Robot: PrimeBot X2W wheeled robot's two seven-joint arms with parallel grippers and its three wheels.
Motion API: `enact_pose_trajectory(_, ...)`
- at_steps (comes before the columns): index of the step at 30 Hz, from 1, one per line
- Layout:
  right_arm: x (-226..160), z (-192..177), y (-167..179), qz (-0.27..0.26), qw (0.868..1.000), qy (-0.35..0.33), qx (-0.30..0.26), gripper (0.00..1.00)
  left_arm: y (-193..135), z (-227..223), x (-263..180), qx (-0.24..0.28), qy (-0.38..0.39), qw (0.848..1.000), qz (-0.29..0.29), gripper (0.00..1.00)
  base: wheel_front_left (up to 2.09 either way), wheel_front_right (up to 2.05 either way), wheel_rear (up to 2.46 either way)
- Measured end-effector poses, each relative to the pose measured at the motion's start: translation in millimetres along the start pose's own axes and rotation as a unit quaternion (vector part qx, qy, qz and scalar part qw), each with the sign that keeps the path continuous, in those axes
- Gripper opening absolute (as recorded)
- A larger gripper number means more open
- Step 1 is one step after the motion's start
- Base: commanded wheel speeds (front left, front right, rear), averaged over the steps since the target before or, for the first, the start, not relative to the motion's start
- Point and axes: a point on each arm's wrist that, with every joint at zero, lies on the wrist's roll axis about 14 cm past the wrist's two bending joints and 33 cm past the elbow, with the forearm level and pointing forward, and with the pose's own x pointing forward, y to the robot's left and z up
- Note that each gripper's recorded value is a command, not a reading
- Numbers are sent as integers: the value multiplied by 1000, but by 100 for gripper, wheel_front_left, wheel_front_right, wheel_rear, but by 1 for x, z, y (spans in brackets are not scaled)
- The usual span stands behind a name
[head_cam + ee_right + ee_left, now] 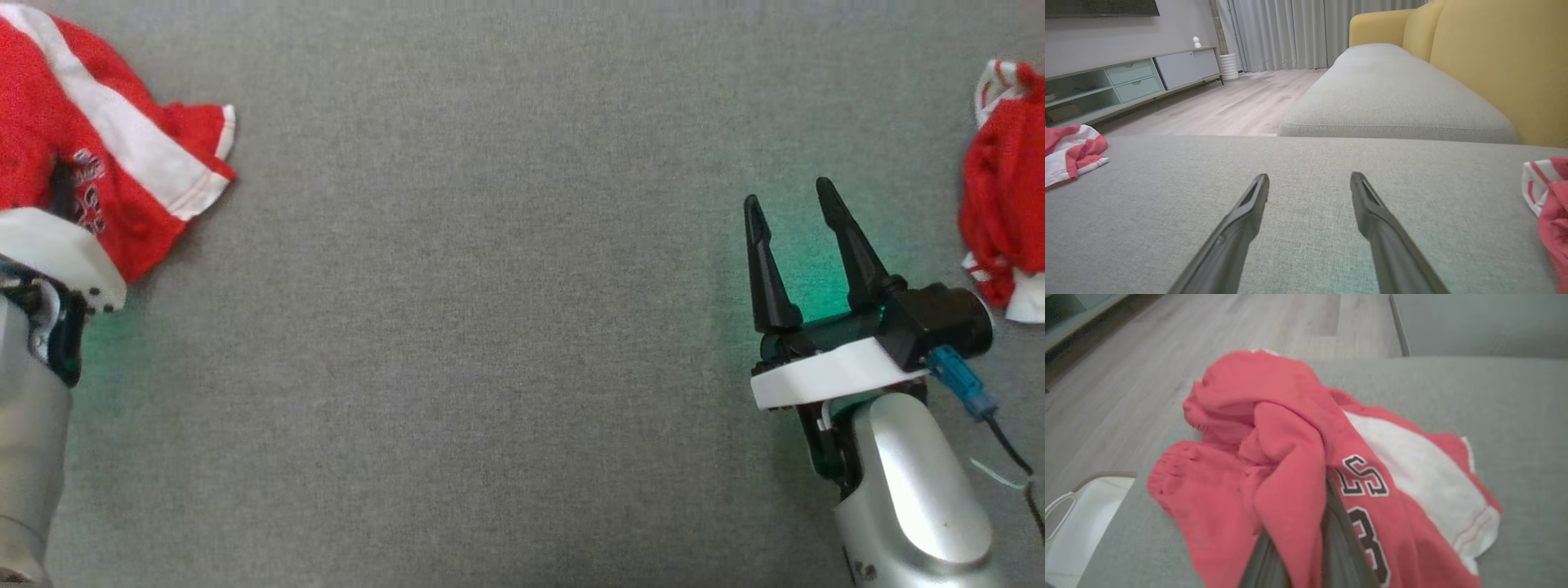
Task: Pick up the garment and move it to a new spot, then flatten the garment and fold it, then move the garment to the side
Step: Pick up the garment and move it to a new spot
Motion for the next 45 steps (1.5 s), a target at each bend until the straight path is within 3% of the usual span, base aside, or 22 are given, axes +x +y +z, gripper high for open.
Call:
enact_pose_trajectory(5, -7, 20, 3, 0, 1000, -22, 1, 100, -22, 51, -16, -12, -102, 994, -33, 0, 0, 0, 0)
enact_pose_trajectory(12, -26, 37, 8, -2, 999, -37, 5, 100, -80, 94, -51, -9, -192, 975, -112, 0, 0, 0, 0)
enact_pose_trajectory(28, -52, 51, 2, -19, 998, -54, 19, 100, -245, 130, -113, -37, -266, 916, -299, 0, 0, 0, 0)
enact_pose_trajectory(32, -62, 52, -7, -37, 998, -54, 24, 100, -313, 134, -139, -47, -268, 890, -367, 0, 0, 0, 0)
enact_pose_trajectory(36, -67, 52, -14, -48, 997, -55, 29, 100, -337, 135, -149, -48, -267, 879, -392, 0, 0, 0, 0)
enact_pose_trajectory(38, -71, 51, -18, -55, 997, -54, 31, 100, -350, 136, -153, -49, -268, 875, -401, 50, 0, 0, 0)
enact_pose_trajectory(39, -73, 51, -20, -59, 996, -53, 32, 100, -356, 136, -155, -45, -267, 872, -409, 100, 0, 0, 0)
enact_pose_trajectory(45, -80, 47, -29, -75, 995, -49, 34, 100, -371, 154, -160, -46, -297, 858, -416, 100, 0, 0, 0)
